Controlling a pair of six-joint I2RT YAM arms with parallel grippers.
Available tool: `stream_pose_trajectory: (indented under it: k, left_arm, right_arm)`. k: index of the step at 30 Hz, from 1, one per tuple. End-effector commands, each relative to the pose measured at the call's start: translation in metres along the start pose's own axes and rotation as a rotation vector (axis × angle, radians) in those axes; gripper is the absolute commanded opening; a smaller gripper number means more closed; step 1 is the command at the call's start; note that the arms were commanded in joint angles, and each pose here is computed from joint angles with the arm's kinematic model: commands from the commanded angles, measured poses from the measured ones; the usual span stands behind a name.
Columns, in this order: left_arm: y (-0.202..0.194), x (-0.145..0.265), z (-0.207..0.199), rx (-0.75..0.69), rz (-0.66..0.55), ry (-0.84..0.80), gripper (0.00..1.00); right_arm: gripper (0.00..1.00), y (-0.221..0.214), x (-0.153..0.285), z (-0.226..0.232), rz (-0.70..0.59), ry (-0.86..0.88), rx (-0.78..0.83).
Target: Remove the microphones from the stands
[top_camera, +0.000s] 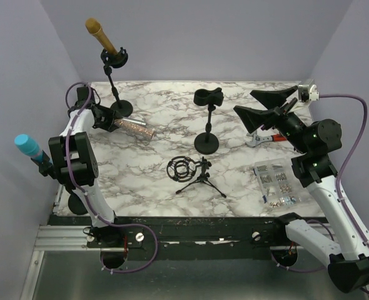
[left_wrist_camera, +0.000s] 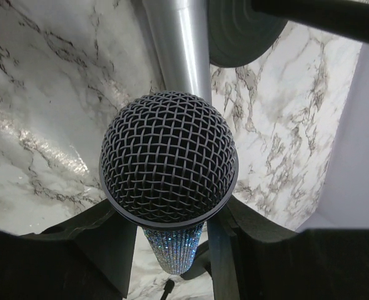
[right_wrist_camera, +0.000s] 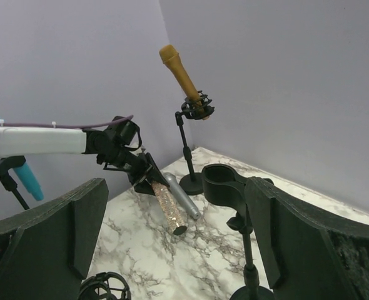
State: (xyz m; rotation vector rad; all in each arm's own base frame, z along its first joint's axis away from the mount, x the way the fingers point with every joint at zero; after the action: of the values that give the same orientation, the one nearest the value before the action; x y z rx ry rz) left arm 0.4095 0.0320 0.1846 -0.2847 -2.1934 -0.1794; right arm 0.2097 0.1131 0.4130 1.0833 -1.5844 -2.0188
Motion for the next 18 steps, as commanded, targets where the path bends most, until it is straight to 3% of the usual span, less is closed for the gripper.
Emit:
stream_pose_trajectory:
  k: [1,9,12,18]
  left_arm:
    - [0.021,-0.001,-0.009,-0.001,0.030,-0.071,0.00]
    - [0.038,-0.020,0.000,0.028,0.064,-0.078,0.04]
    - [0.044,-0.023,0.001,0.030,0.063,-0.068,0.15]
    - [0.052,-0.031,0.011,0.091,0.084,-0.064,0.27]
  right_arm:
    - [1.00,0.001,-0.002,-0.002,-0.034,-0.019,0.001]
    - [1.00,0.000,0.002,-0.002,-0.079,-0.044,-0.007]
    - [1.00,0.000,0.001,-0.002,-0.083,-0.045,-0.006]
    - [1.00,0.001,0.001,-0.003,-0.090,-0.056,-0.015]
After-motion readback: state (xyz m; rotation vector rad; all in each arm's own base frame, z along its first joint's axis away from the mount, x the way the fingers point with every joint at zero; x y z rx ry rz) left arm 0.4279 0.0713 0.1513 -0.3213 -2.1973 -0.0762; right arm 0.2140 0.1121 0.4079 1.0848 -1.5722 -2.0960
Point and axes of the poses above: each gripper's point midway between its finger pads, its own x axis back along the fingers, its own z axis along the line the jaws close on, y = z × x, the point moved 10 cm from there along x, back along the fingers, and after that the axes turned 5 degrees about x, right-handed, at the moved point
